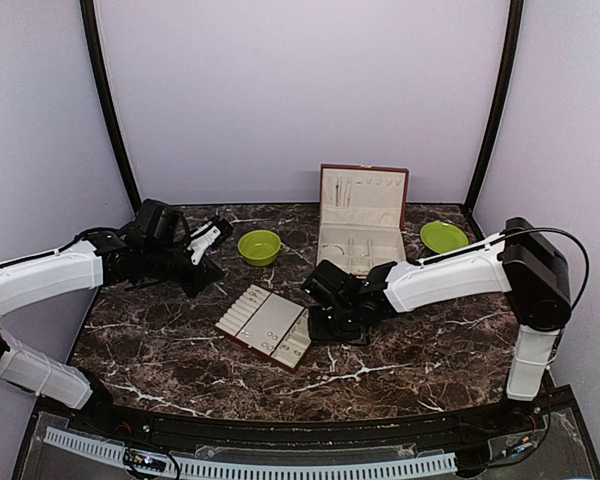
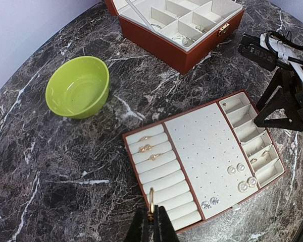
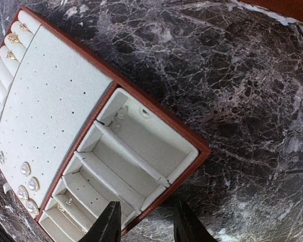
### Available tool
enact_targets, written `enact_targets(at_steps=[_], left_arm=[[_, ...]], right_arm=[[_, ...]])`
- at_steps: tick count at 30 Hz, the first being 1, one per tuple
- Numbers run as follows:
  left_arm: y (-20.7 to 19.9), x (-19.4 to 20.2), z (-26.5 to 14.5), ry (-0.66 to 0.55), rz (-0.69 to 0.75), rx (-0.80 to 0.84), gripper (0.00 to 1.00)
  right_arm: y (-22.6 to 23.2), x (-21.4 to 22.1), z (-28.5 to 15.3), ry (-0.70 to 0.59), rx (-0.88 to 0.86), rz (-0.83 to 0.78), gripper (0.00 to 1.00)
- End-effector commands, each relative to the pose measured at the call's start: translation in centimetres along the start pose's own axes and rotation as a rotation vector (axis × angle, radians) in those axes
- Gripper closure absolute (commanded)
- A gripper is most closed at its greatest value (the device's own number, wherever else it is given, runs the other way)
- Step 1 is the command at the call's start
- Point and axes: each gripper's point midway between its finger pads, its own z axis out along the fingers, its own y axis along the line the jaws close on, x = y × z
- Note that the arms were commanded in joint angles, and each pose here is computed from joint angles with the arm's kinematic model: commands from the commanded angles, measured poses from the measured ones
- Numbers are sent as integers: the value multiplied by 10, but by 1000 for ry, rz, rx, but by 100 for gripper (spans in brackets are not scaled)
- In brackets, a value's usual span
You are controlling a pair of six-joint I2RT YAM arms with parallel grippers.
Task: Organize the mixed jewelry
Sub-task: Adjust the compartment layer at the center of the board.
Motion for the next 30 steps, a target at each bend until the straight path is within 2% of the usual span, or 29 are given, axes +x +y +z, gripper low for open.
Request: enact_targets(at_steps=[1, 4, 10, 15, 20, 30], left_arm=[[1, -14, -13, -60, 25, -15, 100], [1, -16, -14, -67, 23, -11, 100], [0, -17, -16, -72, 22, -10, 100], [-2, -17, -15, -76, 19, 4, 100], [-4, -17, -13, -74, 15, 17, 100], [-7, -17, -13, -77, 18, 29, 100]], right_arm=[[0, -1, -1, -17, 44, 1, 65], [0, -1, 1, -19, 41, 1, 67], [-2, 1, 6, -20, 46, -8, 80], [-9, -6, 0, -73, 38, -59, 82], [-23, -16, -7, -94, 48, -172, 86], [-41, -42, -21, -148, 33, -460, 86]])
